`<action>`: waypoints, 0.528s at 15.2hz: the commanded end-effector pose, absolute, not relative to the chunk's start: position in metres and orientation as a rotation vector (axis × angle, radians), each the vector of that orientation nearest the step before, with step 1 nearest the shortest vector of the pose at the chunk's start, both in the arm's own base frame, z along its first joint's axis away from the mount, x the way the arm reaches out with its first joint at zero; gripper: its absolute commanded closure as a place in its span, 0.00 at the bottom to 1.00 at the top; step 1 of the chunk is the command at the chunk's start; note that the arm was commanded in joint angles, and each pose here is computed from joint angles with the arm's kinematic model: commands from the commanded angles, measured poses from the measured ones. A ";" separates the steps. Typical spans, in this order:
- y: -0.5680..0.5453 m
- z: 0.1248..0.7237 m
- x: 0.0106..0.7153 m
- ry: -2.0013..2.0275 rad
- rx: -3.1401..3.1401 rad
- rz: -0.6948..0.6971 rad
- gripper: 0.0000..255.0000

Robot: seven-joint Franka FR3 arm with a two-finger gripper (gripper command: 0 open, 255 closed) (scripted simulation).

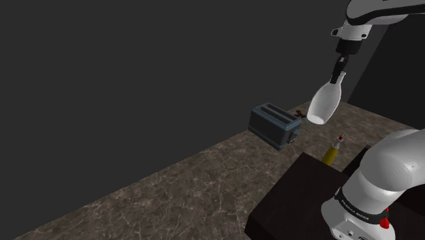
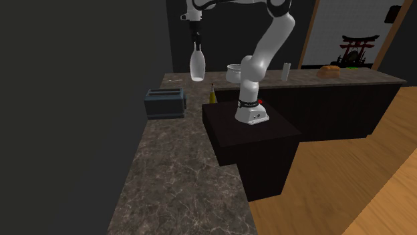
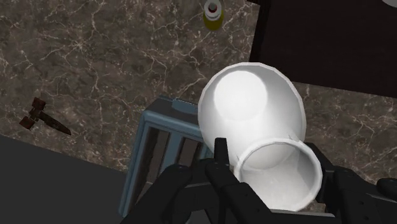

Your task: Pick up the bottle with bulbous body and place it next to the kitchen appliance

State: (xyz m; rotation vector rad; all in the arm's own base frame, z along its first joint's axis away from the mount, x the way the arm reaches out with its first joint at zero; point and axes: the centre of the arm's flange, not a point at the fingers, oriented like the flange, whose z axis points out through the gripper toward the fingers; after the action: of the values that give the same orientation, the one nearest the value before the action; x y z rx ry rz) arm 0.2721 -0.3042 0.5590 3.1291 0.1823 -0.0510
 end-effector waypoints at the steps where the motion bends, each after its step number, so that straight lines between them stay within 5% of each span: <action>1: -0.328 0.558 0.266 0.184 3.128 -0.051 1.00; 8: -0.419 0.558 0.247 0.184 3.128 -0.051 1.00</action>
State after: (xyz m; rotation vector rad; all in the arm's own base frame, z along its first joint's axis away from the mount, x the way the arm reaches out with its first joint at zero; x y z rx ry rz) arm 0.2500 -0.4055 0.5592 3.1301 0.1816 -0.0498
